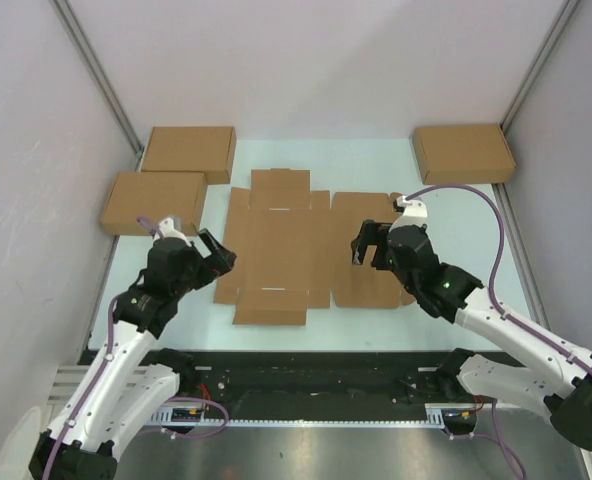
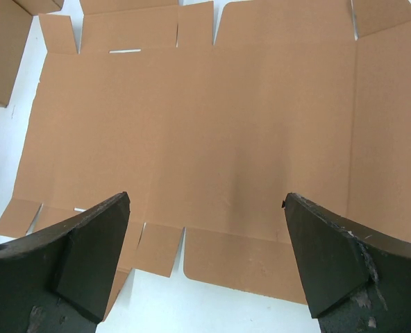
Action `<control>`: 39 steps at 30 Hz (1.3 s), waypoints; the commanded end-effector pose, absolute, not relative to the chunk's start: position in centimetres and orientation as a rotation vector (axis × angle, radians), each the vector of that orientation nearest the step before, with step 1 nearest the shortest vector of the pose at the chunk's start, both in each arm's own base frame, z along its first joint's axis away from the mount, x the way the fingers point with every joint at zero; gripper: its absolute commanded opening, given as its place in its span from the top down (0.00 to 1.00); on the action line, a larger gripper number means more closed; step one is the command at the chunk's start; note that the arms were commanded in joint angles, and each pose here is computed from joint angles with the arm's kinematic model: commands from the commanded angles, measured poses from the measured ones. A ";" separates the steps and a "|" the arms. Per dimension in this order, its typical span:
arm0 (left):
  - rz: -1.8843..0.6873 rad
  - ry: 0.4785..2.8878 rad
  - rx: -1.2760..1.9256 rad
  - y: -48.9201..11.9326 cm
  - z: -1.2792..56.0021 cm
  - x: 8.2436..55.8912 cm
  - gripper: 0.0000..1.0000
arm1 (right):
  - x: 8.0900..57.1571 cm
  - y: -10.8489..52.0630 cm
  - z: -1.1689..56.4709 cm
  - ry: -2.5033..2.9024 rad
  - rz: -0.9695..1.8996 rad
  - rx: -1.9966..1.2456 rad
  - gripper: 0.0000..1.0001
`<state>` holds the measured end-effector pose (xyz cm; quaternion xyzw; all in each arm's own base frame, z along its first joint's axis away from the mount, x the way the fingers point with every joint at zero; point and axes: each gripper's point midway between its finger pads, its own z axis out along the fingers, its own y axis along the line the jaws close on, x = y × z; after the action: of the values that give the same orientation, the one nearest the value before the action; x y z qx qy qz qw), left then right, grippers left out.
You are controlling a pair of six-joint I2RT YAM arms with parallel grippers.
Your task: Fold the paper box
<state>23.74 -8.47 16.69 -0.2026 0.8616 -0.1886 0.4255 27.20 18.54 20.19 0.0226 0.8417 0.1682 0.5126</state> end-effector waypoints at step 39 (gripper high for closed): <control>-0.910 2.230 -1.233 -16.9 5.5 13.9 0.14 | 25.0 19.4 19.1 2.046 0.488 0.035 0.00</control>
<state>12.85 -16.00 4.89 -0.4165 0.8314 -0.3005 0.2123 25.15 19.41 18.05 0.0105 0.8529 0.1905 0.4861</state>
